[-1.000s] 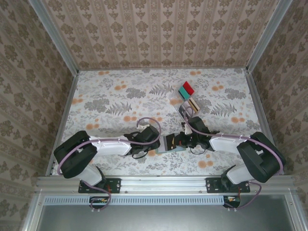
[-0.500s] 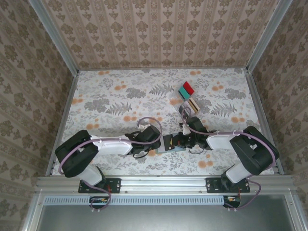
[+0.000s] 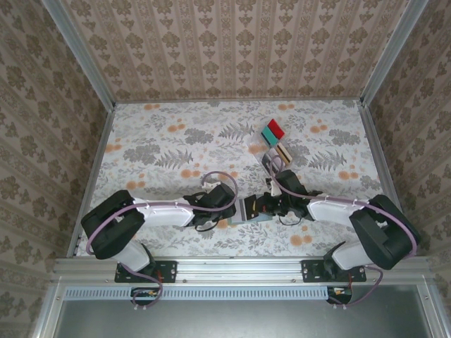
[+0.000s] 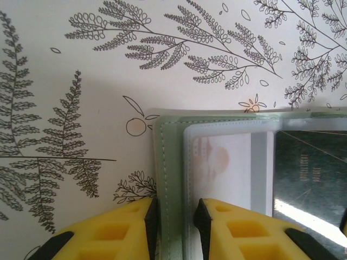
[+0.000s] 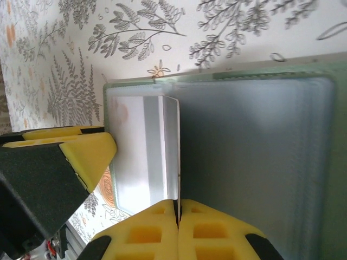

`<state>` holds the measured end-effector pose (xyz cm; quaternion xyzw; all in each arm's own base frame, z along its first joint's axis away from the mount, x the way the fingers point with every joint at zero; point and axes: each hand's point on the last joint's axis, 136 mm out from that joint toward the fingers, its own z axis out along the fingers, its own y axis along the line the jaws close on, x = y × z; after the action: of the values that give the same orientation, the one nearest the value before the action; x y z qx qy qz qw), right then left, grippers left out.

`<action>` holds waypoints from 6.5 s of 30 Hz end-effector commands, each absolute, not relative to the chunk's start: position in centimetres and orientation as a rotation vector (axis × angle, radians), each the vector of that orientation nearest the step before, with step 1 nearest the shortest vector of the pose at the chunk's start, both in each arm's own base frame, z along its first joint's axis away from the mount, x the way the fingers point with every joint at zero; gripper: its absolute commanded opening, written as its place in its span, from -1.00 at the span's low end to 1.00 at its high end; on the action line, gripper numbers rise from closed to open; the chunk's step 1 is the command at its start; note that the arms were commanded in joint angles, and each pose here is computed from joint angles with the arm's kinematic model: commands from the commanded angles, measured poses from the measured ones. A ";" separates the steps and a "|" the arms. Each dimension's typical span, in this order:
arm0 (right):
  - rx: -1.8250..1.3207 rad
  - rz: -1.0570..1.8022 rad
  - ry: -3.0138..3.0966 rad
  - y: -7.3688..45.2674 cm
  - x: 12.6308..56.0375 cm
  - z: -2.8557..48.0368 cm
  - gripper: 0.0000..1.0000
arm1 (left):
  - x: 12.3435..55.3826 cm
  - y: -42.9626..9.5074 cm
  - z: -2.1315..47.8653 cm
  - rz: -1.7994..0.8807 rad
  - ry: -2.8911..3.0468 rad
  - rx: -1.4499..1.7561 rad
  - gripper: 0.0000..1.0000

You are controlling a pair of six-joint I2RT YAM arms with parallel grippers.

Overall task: Put the credit cards into the card holder
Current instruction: Insert the credit card into the card slot.

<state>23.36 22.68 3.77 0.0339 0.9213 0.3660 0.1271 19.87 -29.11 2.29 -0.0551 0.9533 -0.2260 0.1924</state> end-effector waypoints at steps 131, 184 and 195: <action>-0.057 0.790 2.862 23.8 23.2 3.4 -0.66 | 19.2 -30.4 1.5 -0.658 2.718 -0.147 -0.42; 0.040 0.550 2.942 21.2 22.5 2.0 -0.48 | 18.6 -29.9 0.1 -0.650 2.739 -0.215 -0.43; 0.056 0.345 2.908 18.6 23.4 3.0 -0.49 | 18.6 -29.7 0.2 -0.634 2.740 -0.208 -0.44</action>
<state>23.30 20.41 2.22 0.0184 0.9824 0.1605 0.0935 20.17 -30.71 2.28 -0.0746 0.9463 -0.2508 0.1899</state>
